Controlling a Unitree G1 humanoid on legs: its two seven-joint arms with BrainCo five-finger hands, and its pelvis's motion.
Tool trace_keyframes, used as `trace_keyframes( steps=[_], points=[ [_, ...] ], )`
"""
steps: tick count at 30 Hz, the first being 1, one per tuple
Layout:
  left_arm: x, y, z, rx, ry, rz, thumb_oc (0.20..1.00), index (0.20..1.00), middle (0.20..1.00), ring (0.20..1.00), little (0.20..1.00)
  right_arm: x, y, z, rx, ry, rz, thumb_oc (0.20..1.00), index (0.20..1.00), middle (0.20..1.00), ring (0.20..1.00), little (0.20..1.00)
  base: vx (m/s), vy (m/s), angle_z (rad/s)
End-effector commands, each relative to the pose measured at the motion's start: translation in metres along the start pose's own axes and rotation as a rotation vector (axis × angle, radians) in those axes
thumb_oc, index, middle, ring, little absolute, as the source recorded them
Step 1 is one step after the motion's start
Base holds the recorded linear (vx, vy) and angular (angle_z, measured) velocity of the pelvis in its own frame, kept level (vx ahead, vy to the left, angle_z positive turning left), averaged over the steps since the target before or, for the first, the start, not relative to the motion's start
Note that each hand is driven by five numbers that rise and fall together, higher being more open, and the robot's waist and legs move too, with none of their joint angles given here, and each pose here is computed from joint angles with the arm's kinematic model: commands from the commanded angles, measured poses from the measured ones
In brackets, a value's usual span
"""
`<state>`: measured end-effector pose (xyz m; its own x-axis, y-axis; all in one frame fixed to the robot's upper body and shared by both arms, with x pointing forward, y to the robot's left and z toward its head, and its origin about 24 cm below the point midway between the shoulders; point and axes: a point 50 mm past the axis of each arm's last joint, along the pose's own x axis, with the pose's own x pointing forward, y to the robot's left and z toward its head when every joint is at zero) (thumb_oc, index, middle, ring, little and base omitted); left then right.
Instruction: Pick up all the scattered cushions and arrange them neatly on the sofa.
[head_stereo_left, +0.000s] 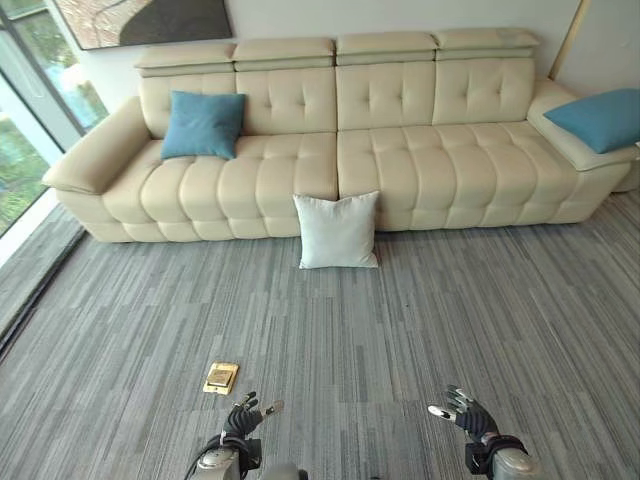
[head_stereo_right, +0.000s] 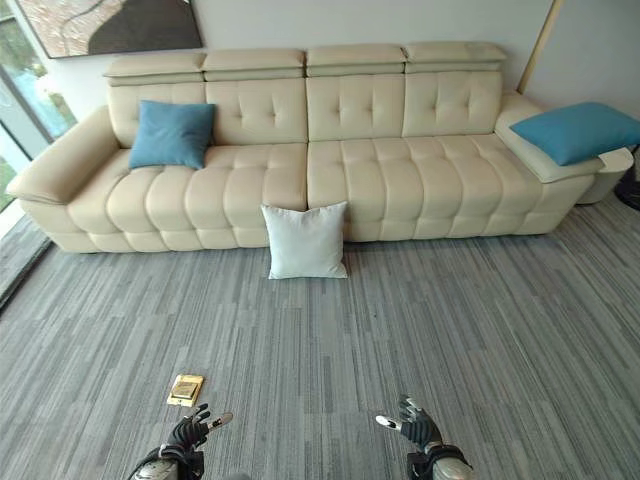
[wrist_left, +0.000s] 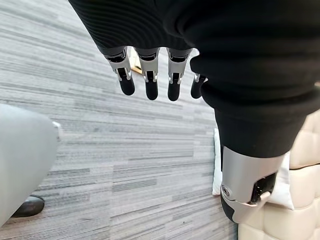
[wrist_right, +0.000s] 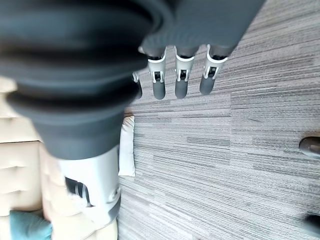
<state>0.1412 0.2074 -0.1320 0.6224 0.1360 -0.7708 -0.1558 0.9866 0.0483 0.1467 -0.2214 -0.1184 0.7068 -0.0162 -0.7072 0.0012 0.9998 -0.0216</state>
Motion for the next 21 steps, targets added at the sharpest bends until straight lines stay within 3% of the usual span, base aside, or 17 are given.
trace_keyframes(
  steps=[1,12,21],
  points=[
    [-0.007,0.006,-0.005,0.043,-0.011,-0.006,1.0,1.0,1.0,1.0,1.0,-0.003,-0.006,0.008,-0.028,-0.053,0.004,1.0,1.0,1.0,1.0,1.0,0.52,0.128,-0.18],
    [-0.022,0.02,-0.043,0.028,0.095,0.036,1.0,1.0,1.0,1.0,1.0,-0.005,0.015,0.001,-0.038,-0.04,0.071,1.0,1.0,1.0,1.0,1.0,0.48,0.196,-0.35],
    [-0.017,0.01,-0.028,0.027,0.033,0.004,1.0,1.0,1.0,1.0,1.0,-0.001,0.017,0.007,-0.03,-0.056,0.072,1.0,1.0,1.0,1.0,1.0,0.34,0.145,-0.27]
  ],
)
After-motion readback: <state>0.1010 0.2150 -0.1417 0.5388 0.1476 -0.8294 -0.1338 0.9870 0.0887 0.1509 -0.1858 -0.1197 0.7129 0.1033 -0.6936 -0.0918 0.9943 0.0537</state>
